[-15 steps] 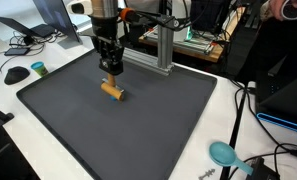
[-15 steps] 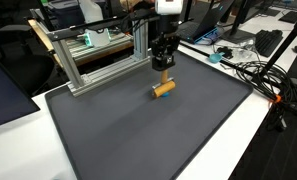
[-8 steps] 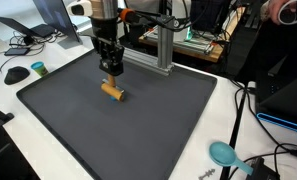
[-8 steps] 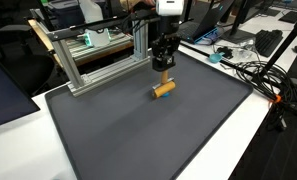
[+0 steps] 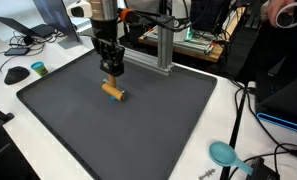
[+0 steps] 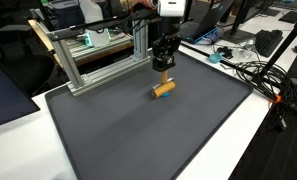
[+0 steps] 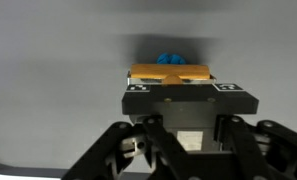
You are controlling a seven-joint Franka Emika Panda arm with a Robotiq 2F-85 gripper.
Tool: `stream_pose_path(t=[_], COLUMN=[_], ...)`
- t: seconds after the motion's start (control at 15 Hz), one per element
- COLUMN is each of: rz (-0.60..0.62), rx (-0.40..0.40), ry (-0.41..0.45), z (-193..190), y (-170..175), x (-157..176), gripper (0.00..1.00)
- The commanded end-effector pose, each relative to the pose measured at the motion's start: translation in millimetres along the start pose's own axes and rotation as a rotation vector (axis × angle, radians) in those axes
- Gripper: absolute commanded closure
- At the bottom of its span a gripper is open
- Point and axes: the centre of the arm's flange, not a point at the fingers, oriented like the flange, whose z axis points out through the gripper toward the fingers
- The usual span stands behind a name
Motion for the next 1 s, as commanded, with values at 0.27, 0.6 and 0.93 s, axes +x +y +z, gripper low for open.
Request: stream_pose_path(t=[0.27,0.6,0.93], rz=[-0.006,-0.006,-0.007], rx=[0.022,0.026,0.031], ry=[-0.132,-0.146,-0.159], z=[56,60,63], y=[-10,-10,-11], x=[-13,-15,-18], gripper=[0.78,0.78,0.78])
